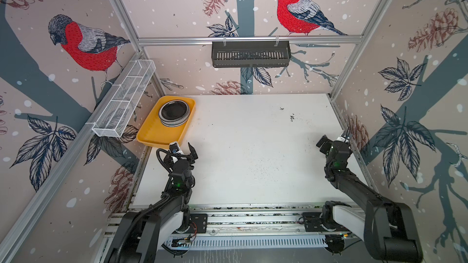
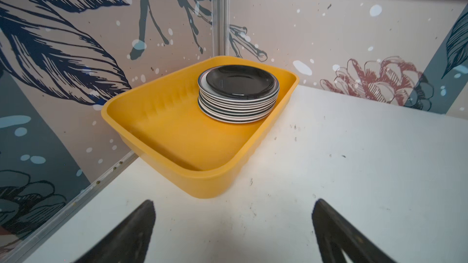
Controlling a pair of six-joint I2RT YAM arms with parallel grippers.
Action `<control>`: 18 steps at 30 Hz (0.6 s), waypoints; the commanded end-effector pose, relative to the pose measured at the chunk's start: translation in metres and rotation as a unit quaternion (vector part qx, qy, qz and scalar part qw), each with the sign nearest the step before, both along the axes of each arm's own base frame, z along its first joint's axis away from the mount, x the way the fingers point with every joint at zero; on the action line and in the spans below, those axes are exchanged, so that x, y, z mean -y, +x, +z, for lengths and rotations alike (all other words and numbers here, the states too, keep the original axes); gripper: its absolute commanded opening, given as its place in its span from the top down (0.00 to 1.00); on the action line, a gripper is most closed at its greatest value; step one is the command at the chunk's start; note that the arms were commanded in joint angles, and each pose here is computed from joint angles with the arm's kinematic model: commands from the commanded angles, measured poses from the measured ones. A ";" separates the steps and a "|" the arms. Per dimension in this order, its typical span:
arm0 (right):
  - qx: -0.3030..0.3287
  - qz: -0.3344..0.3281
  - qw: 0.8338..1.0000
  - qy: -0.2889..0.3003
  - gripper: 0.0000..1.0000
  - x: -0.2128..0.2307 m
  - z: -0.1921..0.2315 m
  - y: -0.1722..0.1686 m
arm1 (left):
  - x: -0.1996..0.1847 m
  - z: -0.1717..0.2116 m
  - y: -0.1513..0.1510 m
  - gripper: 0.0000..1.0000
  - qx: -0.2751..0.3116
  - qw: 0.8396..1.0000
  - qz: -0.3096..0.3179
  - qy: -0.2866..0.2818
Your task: Place the plates into the plastic bin on the countertop
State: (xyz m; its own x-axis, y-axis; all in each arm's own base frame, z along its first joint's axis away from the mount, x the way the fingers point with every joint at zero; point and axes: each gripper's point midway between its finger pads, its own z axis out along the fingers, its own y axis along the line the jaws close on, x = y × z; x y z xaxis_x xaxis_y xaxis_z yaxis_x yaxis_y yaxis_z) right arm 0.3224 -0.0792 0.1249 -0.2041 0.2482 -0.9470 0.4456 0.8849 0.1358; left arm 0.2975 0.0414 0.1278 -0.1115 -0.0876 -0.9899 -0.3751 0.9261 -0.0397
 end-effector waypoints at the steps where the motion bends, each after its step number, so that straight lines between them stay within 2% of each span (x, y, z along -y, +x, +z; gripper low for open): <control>1: 0.121 0.026 0.991 -0.050 0.00 -0.006 0.040 0.000 | -0.003 0.036 0.010 0.04 0.076 0.997 0.011 0.016; 3: 0.138 0.034 0.988 -0.051 0.00 -0.009 0.039 0.000 | 0.000 0.039 0.020 0.04 0.078 0.996 0.006 0.036; 10: 0.100 0.086 0.990 -0.045 0.00 -0.024 0.020 0.036 | 0.022 0.019 0.052 0.04 0.064 0.994 -0.053 0.068; 16: 0.082 0.161 0.982 -0.061 0.00 -0.052 0.008 0.044 | 0.022 0.005 0.070 0.04 0.019 0.996 -0.073 0.051; 18: 0.105 0.165 0.978 -0.073 0.01 -0.056 0.011 0.041 | 0.019 0.004 0.074 0.04 0.018 0.996 -0.083 0.038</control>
State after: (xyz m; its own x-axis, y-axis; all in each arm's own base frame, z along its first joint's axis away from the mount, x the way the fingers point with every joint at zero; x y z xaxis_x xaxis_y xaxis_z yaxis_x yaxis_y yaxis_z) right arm 0.3626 -0.0352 0.1180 -0.1360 0.1084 -0.9848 0.1743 0.9811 0.0840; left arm 0.3654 0.0262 0.1294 -0.0909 0.0291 -0.9954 -0.2621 0.9636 0.0521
